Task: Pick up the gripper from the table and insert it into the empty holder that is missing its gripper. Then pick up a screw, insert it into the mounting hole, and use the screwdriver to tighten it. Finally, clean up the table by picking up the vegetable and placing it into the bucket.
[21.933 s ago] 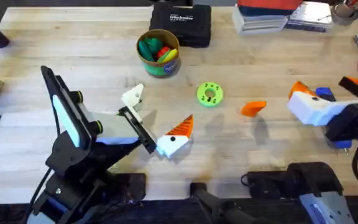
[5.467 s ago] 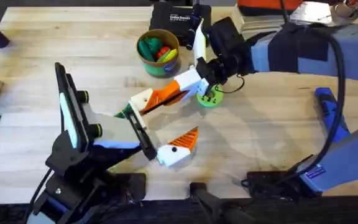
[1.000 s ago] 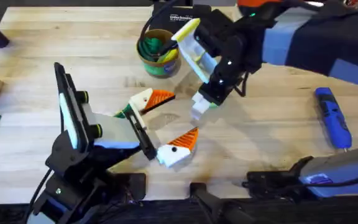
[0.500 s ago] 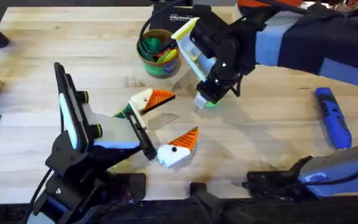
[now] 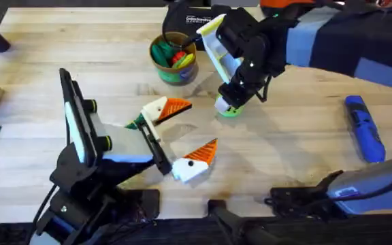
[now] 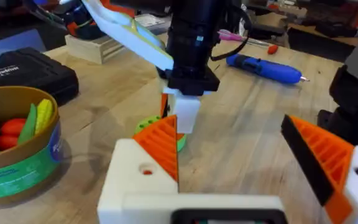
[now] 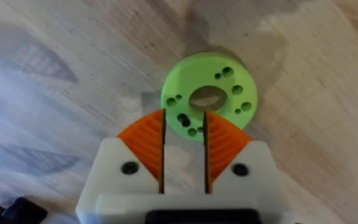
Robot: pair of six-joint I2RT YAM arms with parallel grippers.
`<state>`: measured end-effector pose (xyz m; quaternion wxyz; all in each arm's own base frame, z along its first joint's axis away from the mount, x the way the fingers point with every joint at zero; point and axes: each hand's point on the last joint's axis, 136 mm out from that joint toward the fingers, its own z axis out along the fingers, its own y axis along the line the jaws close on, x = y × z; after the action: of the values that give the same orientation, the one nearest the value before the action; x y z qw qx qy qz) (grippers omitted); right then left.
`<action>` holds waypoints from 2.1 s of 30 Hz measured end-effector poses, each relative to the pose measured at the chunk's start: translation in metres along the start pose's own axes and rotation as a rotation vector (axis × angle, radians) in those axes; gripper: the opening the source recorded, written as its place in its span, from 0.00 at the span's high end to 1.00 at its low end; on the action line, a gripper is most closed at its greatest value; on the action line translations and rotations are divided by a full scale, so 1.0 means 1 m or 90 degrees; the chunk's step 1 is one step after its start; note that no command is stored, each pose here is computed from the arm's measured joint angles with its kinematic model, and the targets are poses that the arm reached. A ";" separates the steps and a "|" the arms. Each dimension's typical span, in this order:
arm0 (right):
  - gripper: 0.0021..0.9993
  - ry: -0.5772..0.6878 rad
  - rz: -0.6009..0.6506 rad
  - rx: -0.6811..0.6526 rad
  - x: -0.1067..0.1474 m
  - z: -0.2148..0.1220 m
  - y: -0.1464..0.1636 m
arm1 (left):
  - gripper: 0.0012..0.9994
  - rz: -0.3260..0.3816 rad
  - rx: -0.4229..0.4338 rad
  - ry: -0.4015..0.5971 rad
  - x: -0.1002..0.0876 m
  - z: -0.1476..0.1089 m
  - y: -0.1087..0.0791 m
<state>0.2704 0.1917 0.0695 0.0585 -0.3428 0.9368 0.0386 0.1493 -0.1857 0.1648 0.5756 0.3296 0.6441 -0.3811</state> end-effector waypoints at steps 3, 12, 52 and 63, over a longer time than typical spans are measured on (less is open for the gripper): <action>0.69 0.001 0.001 -0.010 0.000 0.001 0.003 | 0.01 0.000 0.000 0.000 0.000 0.000 0.000; 0.73 0.025 0.003 -0.022 0.005 0.012 0.005 | 0.01 0.000 0.000 0.000 0.000 0.000 0.000; 0.99 -0.134 -0.032 0.030 -0.036 -0.130 0.000 | 0.01 0.000 0.000 0.000 0.000 0.000 0.000; 0.99 -0.129 -0.141 -0.065 -0.057 -0.167 0.076 | 0.01 0.000 0.000 0.000 0.000 0.000 0.000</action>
<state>0.2505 0.2665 0.2449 0.1394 -0.4405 0.8795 0.1140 0.1493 -0.1857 0.1648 0.5755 0.3297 0.6440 -0.3812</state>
